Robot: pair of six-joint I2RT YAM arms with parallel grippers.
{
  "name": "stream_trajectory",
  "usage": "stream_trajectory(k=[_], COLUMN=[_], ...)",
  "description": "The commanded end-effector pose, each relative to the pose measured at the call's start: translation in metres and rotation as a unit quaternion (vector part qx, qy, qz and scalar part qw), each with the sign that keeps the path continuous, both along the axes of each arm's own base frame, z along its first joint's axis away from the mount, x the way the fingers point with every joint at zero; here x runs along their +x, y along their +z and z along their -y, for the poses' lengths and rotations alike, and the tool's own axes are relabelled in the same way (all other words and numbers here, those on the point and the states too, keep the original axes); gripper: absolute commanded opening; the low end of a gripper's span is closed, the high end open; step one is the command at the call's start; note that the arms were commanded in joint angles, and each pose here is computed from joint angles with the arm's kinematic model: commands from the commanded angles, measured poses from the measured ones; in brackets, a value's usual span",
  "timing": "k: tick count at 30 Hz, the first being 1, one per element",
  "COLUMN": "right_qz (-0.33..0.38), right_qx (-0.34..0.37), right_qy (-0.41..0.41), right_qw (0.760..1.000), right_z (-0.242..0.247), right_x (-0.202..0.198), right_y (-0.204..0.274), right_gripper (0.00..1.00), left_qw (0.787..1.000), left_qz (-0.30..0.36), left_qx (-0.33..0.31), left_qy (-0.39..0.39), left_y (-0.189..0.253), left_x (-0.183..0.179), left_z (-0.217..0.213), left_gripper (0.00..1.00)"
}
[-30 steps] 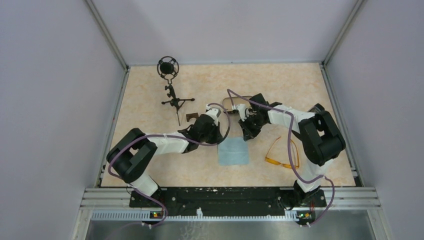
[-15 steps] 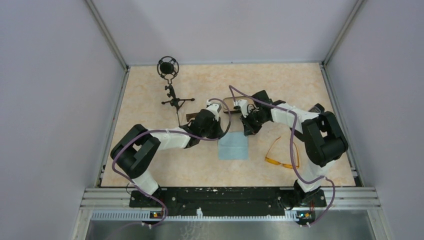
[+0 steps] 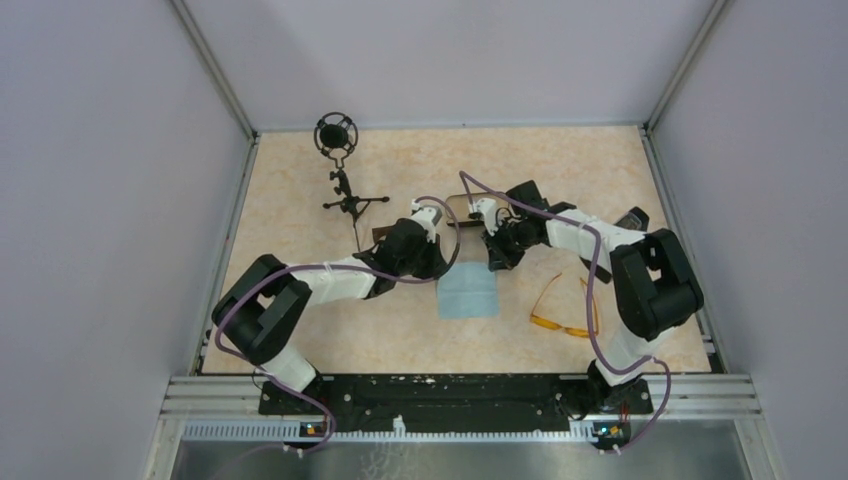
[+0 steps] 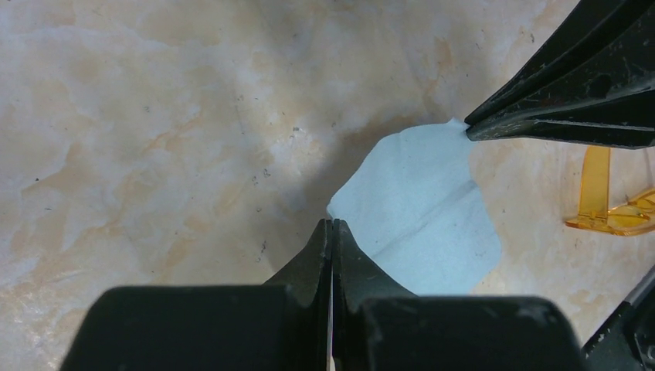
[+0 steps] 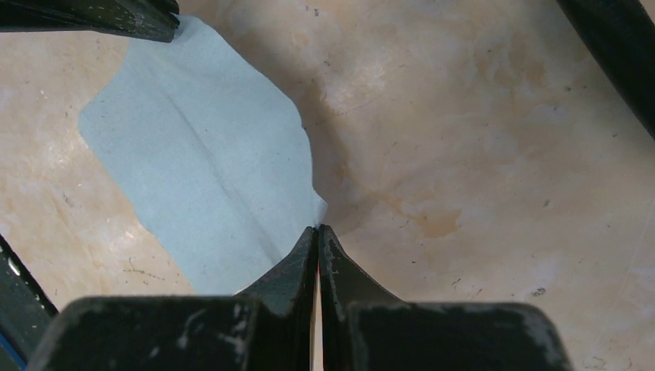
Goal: Organize the sunglasses
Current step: Fold the glasses cleaning cloth at the center of the board.
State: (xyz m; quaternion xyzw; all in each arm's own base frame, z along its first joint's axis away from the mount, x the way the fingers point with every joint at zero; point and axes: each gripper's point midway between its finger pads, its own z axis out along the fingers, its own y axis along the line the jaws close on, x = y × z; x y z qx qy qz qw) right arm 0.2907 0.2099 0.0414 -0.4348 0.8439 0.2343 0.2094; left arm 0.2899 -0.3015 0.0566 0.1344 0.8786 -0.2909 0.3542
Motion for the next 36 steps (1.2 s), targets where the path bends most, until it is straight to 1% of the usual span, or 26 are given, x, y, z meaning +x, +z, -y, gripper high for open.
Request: stream_trajectory(k=[1,6,14,26,36], right_qz=[0.029,0.020,-0.006,-0.021,-0.033], right_qx=[0.026,0.040,0.034,0.030,0.028], right_qy=[0.017,0.028,0.061,0.089,0.102], right_qw=[0.999,0.999,0.998,0.995,0.994], right_z=[-0.004,-0.007,-0.004,-0.004,-0.006], right_x=[0.000,-0.009,-0.030,-0.050,-0.060], right_y=[0.022,0.028,0.018,0.012,0.007], right_gripper=[0.00,0.00,0.00,0.00,0.00], left_qw=[0.999,0.999,0.998,0.994,0.995], left_qz=[0.001,-0.004,-0.012,-0.035,-0.039], left_qx=[-0.031,-0.035,-0.037,-0.055,-0.050], left_qy=[-0.025,-0.030,-0.045,-0.082,-0.083], left_y=[0.016,0.016,0.013,0.010,0.003], left_x=[-0.010,-0.019,-0.032,-0.051,-0.055], left_z=[0.006,0.002,-0.002,0.004,0.001], left_gripper=[0.00,0.00,0.00,0.00,0.00])
